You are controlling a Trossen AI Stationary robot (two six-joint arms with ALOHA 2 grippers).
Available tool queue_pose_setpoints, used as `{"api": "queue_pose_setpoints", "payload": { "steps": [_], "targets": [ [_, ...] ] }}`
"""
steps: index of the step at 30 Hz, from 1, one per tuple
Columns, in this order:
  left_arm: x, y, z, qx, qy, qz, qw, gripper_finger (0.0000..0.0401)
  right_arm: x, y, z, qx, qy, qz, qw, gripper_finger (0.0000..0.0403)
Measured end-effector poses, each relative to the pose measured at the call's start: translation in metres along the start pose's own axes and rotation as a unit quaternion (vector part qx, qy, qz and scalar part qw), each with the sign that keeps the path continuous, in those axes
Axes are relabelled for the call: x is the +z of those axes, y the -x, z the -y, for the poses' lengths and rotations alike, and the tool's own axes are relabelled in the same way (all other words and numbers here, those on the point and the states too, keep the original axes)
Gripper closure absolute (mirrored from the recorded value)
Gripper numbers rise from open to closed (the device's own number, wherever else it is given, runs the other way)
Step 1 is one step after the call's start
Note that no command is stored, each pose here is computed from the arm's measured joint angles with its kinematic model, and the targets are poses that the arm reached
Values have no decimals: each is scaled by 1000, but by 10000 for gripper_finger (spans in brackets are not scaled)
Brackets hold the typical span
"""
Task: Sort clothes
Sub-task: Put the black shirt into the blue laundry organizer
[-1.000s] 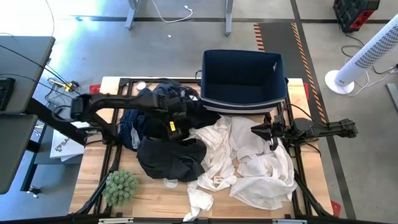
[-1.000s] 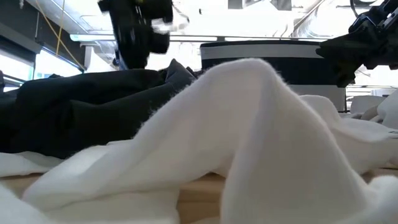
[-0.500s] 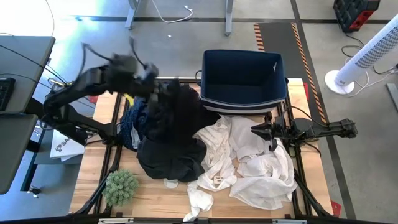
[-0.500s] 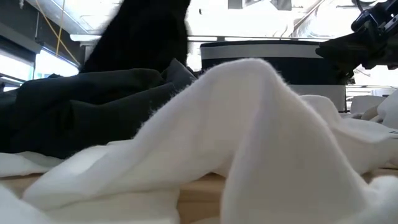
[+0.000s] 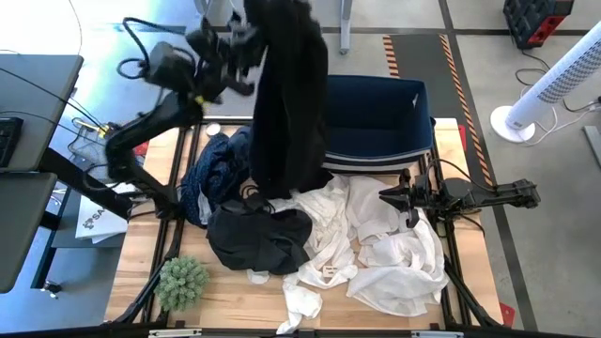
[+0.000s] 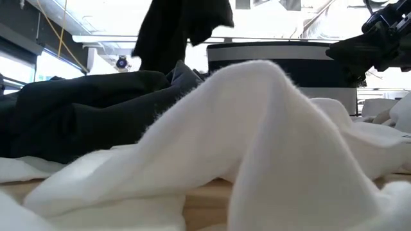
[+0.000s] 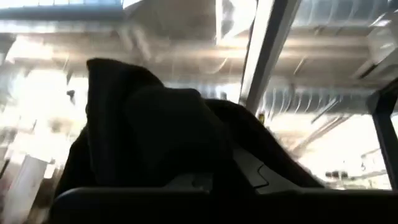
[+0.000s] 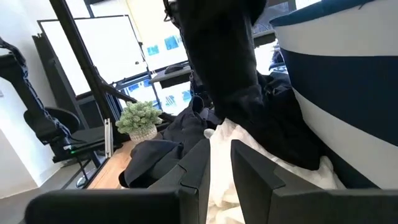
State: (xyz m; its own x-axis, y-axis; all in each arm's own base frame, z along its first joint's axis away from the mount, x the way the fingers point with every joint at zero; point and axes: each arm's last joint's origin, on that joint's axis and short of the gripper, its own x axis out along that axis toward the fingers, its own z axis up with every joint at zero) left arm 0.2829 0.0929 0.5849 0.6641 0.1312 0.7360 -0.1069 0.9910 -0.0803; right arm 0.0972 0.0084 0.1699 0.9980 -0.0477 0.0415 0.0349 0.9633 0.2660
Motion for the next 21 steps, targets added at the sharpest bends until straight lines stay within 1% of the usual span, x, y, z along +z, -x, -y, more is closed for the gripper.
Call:
{"api": "queue_pose_setpoints", "payload": {
  "steps": [1, 3, 5, 6, 8, 11, 13, 16, 19, 21],
  "targets": [
    [-3, -6, -5, -6, -4, 3, 1000, 393, 0, 0, 0, 0, 0, 0, 1000, 344],
    [-10, -13, -11, -21, 11, -33, 999, 392, 0, 0, 0, 0, 0, 0, 1000, 344],
    [-14, -13, -11, -30, 26, -109, 993, 392, 0, 0, 0, 0, 0, 0, 1000, 344],
    [-13, -11, -7, -32, 31, -154, 987, 392, 0, 0, 0, 0, 0, 0, 1000, 344],
    [-6, -1, 4, -28, 35, -242, 969, 392, 0, 0, 0, 0, 0, 0, 1000, 344],
    [4, 21, 24, -13, 46, -354, 934, 391, 0, 0, 0, 0, 0, 0, 1000, 344],
    [5, 36, 36, -3, 57, -420, 906, 391, 0, 0, 0, 0, 0, 0, 1000, 344],
    [0, 57, 52, 19, 80, -511, 855, 391, 0, 0, 0, 0, -2, 1, 1000, 344],
    [-2, 76, 65, 59, 86, -582, 806, 390, 1, 0, 0, 2, -16, 6, 1000, 344],
    [-5, 91, 70, 85, 83, -635, 764, 390, 2, 0, -1, 3, -26, 11, 1000, 344]
  ]
}}
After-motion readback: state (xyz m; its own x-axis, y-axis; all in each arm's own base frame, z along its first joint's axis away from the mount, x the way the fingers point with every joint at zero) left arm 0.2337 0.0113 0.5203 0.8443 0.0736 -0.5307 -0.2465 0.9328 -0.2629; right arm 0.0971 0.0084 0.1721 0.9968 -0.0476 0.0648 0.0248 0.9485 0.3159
